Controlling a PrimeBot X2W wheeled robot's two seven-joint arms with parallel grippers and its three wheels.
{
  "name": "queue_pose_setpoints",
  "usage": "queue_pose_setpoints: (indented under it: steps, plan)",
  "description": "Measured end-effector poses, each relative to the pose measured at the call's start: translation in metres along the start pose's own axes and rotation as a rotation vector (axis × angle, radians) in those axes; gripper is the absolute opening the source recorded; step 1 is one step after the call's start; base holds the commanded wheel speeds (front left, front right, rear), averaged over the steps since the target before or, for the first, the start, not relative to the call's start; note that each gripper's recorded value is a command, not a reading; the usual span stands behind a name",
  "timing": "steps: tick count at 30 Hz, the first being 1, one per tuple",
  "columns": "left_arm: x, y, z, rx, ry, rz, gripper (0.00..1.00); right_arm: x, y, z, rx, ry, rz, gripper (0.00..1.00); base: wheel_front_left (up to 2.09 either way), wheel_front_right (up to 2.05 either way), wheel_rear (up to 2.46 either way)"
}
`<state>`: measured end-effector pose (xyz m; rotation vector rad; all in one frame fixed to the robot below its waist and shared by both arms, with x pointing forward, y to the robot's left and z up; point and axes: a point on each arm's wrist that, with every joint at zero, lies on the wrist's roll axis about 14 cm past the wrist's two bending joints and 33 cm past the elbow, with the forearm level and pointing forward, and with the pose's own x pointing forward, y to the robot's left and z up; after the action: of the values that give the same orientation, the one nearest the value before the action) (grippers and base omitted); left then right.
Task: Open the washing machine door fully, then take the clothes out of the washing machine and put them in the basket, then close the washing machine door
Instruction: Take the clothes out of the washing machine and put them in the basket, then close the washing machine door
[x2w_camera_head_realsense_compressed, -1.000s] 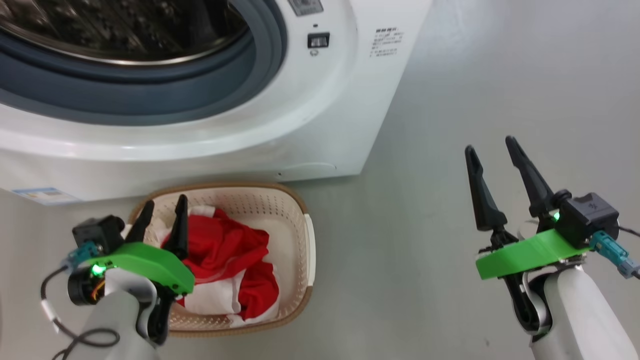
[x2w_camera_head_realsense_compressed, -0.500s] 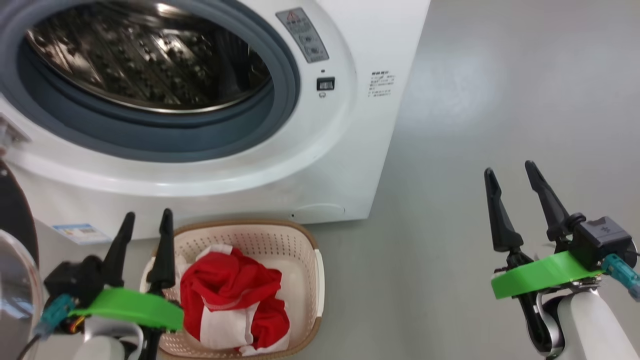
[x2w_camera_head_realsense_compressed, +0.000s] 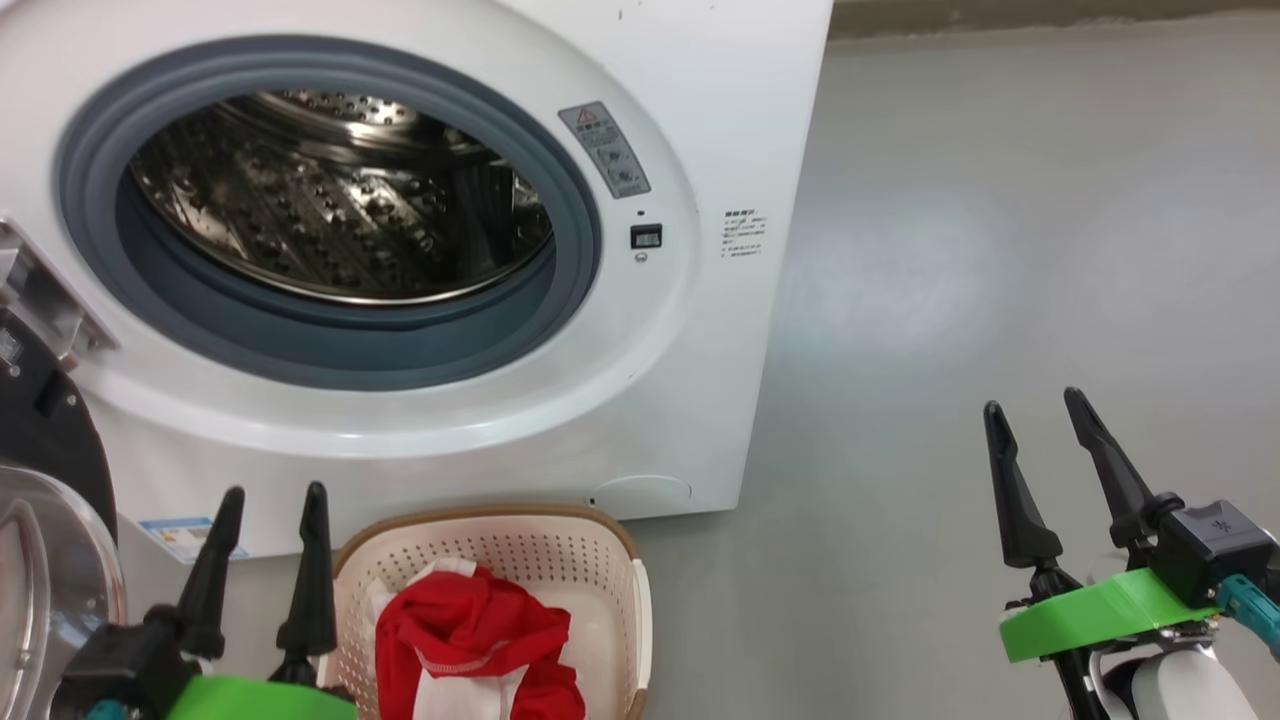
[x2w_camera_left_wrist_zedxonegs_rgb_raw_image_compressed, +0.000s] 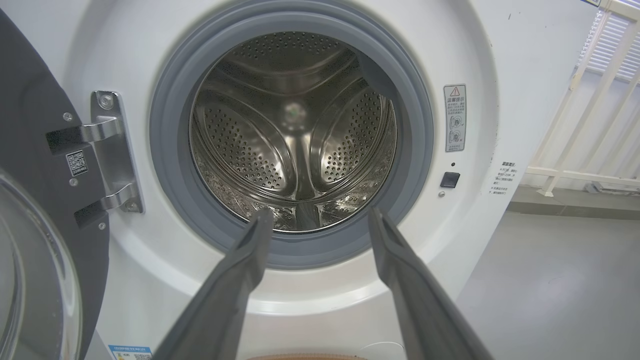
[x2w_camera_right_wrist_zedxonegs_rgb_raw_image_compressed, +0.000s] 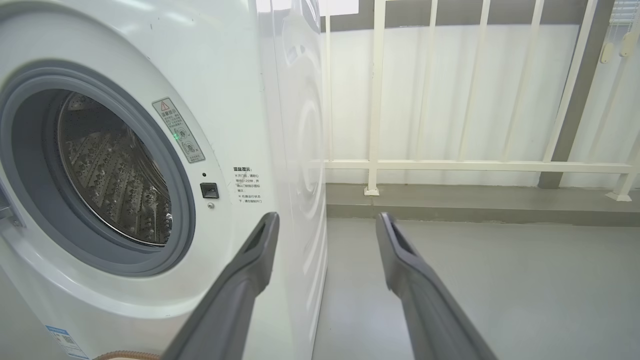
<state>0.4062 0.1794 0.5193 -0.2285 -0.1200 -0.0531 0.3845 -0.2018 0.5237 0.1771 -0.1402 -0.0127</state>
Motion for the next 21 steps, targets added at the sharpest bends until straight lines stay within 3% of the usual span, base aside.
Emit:
queue_pose_setpoints:
  steps: [21]
  plan:
    - [-0.030, 0.004, 0.002, 0.044, 0.011, 0.011, 1.00, -0.024, -0.002, 0.012, -0.002, -0.027, -0.008, 1.00, 0.00, 0.00, 0.00]
